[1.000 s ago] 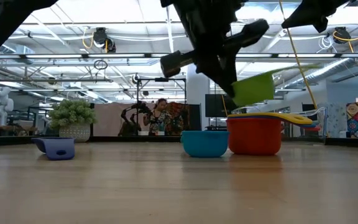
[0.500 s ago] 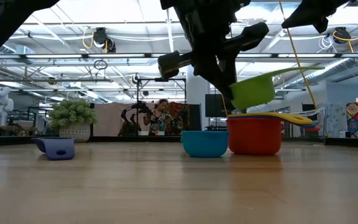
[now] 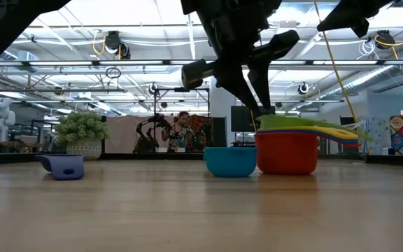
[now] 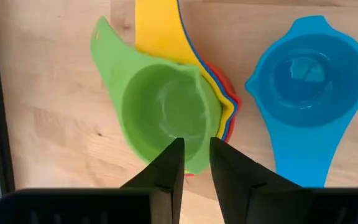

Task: Nest measuring cups in basket
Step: Stack the green measuring cup on top of the yellow measuring cup

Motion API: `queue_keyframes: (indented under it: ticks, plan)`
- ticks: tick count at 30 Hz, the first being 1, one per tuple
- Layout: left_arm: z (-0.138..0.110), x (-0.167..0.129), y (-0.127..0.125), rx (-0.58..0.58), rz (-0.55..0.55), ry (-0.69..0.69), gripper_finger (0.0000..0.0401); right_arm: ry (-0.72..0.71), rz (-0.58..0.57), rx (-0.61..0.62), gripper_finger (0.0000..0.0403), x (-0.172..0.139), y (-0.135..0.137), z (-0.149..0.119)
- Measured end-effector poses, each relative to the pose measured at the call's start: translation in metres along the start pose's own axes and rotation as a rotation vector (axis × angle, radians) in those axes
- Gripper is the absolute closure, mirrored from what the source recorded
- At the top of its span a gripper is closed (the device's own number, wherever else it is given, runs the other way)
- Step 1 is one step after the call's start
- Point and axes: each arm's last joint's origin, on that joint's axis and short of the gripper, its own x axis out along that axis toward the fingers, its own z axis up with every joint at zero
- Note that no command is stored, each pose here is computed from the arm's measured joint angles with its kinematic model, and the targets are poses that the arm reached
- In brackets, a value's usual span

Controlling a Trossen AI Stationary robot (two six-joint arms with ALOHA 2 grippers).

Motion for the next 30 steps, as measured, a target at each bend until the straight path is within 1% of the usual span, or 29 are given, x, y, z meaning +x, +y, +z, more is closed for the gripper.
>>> queue_keyframes:
  ticks: [4, 6, 8, 10, 12, 15, 17, 21, 24, 26, 28, 30]
  plan:
    - [0.0, 0.0, 0.001, -0.017, 0.01, 0.004, 0.0321, 0.005, -0.001, -0.001, 0.0403, 0.0, 0.0, -0.001]
    - [-0.001, 0.0, 0.002, -0.03, 0.02, 0.015, 0.032, 0.03, -0.008, -0.003, 0.0403, 0.0, -0.001, -0.003]
    - [-0.003, 0.0, 0.003, -0.045, 0.027, 0.031, 0.032, 0.088, -0.029, 0.014, 0.0403, 0.0, -0.002, -0.009]
    - [-0.006, 0.0, 0.003, -0.058, 0.031, 0.048, 0.032, 0.175, -0.056, 0.036, 0.0403, 0.001, -0.004, -0.016]
    - [-0.008, -0.001, 0.003, -0.073, 0.033, 0.057, 0.032, 0.268, -0.048, 0.059, 0.0403, 0.003, -0.004, -0.024]
    - [-0.011, -0.001, 0.004, -0.09, 0.034, 0.063, 0.032, 0.37, 0.045, 0.12, 0.0403, 0.013, -0.001, -0.036]
    - [-0.013, -0.001, 0.004, -0.097, 0.036, 0.071, 0.032, 0.427, 0.097, 0.135, 0.0403, 0.024, 0.003, -0.047]
    - [-0.014, -0.01, 0.005, -0.141, 0.067, 0.137, 0.032, 0.538, 0.143, 0.107, 0.0403, 0.052, 0.012, -0.075]
    - [-0.014, -0.02, 0.005, -0.217, 0.083, 0.161, 0.032, 0.571, 0.193, 0.088, 0.0403, 0.071, 0.023, -0.093]
    - [-0.014, -0.028, 0.003, -0.275, 0.074, 0.176, 0.032, 0.584, 0.228, 0.074, 0.0403, 0.081, 0.032, -0.102]
    - [-0.014, -0.038, 0.0, -0.346, 0.062, 0.193, 0.032, 0.588, 0.256, 0.058, 0.0403, 0.088, 0.041, -0.108]
    - [-0.014, -0.044, -0.003, -0.414, 0.046, 0.203, 0.032, 0.597, 0.255, 0.029, 0.0403, 0.093, 0.049, -0.111]
